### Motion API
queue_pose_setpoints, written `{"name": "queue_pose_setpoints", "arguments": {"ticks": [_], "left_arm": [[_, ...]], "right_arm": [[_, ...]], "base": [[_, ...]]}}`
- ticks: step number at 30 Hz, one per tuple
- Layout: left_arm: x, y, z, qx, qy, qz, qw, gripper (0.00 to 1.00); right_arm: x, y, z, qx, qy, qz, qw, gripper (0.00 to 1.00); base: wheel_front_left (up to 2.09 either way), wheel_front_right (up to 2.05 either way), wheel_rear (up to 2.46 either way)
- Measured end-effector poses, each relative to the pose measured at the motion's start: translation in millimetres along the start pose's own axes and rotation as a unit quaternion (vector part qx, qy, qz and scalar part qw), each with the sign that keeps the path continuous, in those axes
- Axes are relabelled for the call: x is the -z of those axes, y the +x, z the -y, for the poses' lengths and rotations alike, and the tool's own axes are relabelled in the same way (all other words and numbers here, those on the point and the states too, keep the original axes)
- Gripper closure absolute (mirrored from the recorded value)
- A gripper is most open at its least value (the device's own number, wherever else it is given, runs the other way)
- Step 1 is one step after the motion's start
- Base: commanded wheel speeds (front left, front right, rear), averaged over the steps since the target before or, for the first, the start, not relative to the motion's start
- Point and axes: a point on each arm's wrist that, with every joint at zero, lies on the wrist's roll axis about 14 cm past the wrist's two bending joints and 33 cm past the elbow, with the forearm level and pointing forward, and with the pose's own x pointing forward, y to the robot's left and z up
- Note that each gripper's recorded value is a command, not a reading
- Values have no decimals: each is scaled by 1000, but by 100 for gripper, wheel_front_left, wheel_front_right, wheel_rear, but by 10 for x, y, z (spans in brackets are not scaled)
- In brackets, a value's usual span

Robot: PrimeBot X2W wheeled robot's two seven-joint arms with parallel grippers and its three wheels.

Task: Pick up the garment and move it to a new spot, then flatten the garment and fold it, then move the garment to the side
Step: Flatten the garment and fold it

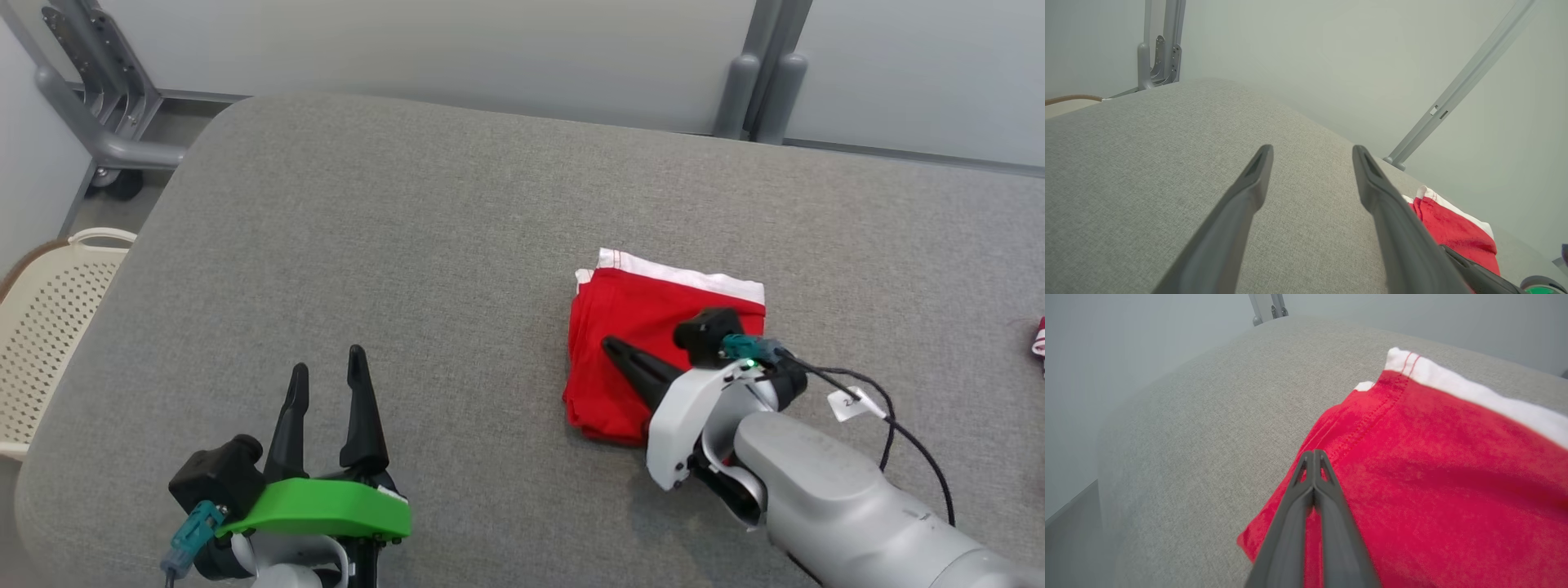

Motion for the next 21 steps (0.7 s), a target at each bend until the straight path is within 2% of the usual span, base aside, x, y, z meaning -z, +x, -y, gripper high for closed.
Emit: {"name": "queue_pose_setpoints", "arguments": {"ticks": [9,17,21], "left_arm": [[8,14,66,9,-2,-1,1000,0],[14,14,-50,-10,2,-2,1000,0],[-2,29,-100,-18,4,1,1000,0]], "right_arm": [[-198,-219,702,98,32,39,994,100],[-114,-203,1014,140,55,36,988,100],[-46,-95,1041,144,64,24,987,100]], "base": [[0,0,0],[0,0,0],[0,0,0]]}}
